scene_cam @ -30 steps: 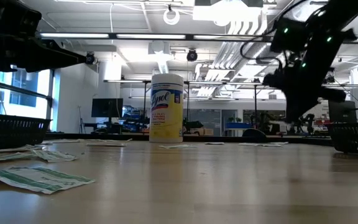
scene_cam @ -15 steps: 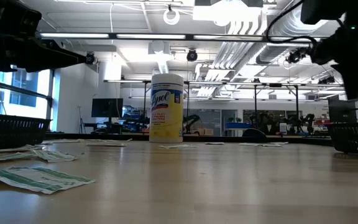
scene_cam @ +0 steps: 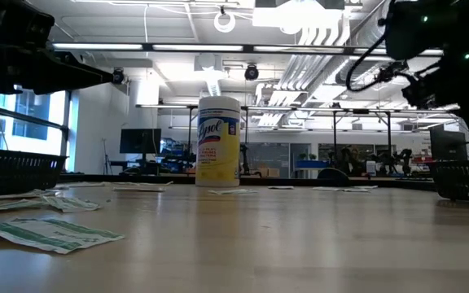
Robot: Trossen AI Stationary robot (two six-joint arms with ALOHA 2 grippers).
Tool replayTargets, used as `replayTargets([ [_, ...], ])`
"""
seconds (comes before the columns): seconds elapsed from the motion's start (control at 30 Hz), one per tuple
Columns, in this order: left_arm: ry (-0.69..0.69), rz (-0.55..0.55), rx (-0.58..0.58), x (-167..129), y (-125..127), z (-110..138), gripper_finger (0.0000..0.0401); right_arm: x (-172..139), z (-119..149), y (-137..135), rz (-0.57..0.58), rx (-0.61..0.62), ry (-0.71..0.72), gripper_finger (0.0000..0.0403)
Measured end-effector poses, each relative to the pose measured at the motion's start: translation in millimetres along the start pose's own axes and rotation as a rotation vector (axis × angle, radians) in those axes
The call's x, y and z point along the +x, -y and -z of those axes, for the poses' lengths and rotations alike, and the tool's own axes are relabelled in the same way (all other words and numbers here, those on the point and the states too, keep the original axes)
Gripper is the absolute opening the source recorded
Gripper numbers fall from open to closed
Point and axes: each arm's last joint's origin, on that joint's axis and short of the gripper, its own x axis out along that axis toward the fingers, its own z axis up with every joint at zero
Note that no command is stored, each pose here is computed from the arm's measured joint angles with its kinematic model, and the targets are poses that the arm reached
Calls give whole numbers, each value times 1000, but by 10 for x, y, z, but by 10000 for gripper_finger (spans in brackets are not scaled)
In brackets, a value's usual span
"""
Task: Pick & Place First Aid Supplies
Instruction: Put the towelette pack into the right black basket
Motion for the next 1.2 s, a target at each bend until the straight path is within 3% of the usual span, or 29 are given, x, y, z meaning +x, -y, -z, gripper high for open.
replayTargets([
  [0.23,0,0,0,0,0,0,206,125,-73,-108,103,-51,-73,82],
  [0.4,0,0,0,0,0,0,206,-104,-160,-132,127,-32,-84,117],
  [0.5,0,0,0,0,0,0,206,-329,-265,-105,169,41,19,123],
  [0.7,0,0,0,0,0,0,206,-568,-617,-117,133,218,403,124],
  [0.9,0,0,0,0,0,0,206,-241,-1063,-51,-42,447,593,124],
  [1.0,0,0,0,0,0,0,206,12,-1222,-16,-127,482,630,124],
  [1.07,0,0,0,0,0,0,206,145,-1280,1,-130,497,634,124],
  [1.2,0,0,0,0,0,0,206,381,-1333,-34,-25,513,598,124],
])
